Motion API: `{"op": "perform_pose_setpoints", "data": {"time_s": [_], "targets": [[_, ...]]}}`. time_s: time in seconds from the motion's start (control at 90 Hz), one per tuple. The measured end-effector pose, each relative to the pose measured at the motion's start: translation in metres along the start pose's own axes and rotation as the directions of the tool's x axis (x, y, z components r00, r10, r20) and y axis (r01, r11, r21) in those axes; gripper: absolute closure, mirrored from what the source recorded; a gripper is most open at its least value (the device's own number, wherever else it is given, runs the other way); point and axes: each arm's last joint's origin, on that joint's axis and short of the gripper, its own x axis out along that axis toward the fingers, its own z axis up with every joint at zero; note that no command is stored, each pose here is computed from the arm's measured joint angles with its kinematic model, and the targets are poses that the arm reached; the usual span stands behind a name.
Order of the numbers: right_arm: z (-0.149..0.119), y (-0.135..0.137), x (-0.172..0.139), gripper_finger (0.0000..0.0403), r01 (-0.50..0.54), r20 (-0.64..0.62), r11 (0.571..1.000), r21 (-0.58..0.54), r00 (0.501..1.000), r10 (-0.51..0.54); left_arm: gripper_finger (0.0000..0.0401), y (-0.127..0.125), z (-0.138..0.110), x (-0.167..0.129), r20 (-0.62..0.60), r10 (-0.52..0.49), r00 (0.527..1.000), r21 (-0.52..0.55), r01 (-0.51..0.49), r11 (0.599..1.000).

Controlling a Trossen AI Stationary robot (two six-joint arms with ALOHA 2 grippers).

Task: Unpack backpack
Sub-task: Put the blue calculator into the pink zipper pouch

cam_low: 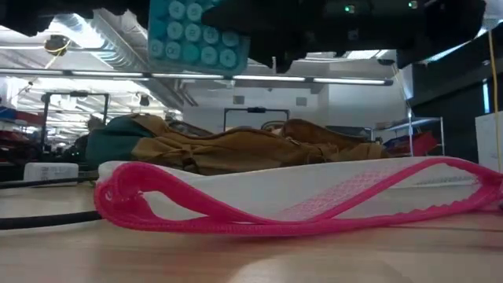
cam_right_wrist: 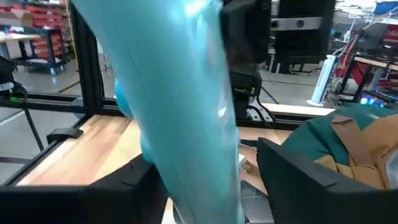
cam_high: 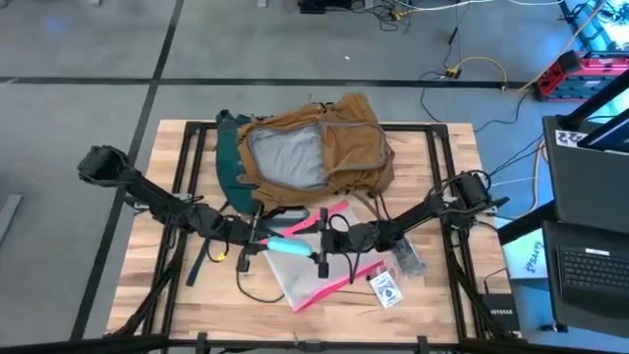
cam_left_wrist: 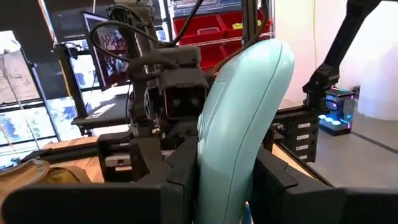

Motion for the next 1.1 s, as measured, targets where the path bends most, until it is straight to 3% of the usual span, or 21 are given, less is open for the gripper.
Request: {"op": "perform_pose_setpoints", "data": {"time_s": [0.3,0.622,1.1], "targets": [[-0.004,0.002,0.005,0.0326,0.008,-0.067,0.998,-0.063,0.998,-0.012,0.0312,0.000,-0.002,0.000,-0.018,0.003,1.000,-0.012,-0.003,1.000],[-0.006,0.002,0.005,0.0325,0.021,-0.078,0.996,-0.089,0.997,-0.028,0.0294,-0.001,-0.005,0.000,-0.055,-0.008,0.998,0.003,0.008,1.000],[0.003,0.006,-0.001,0.0326,0.055,-0.093,0.987,-0.150,0.993,-0.069,0.0245,-0.027,-0.005,-0.008,-0.088,-0.075,0.993,0.139,0.086,0.987]]}}
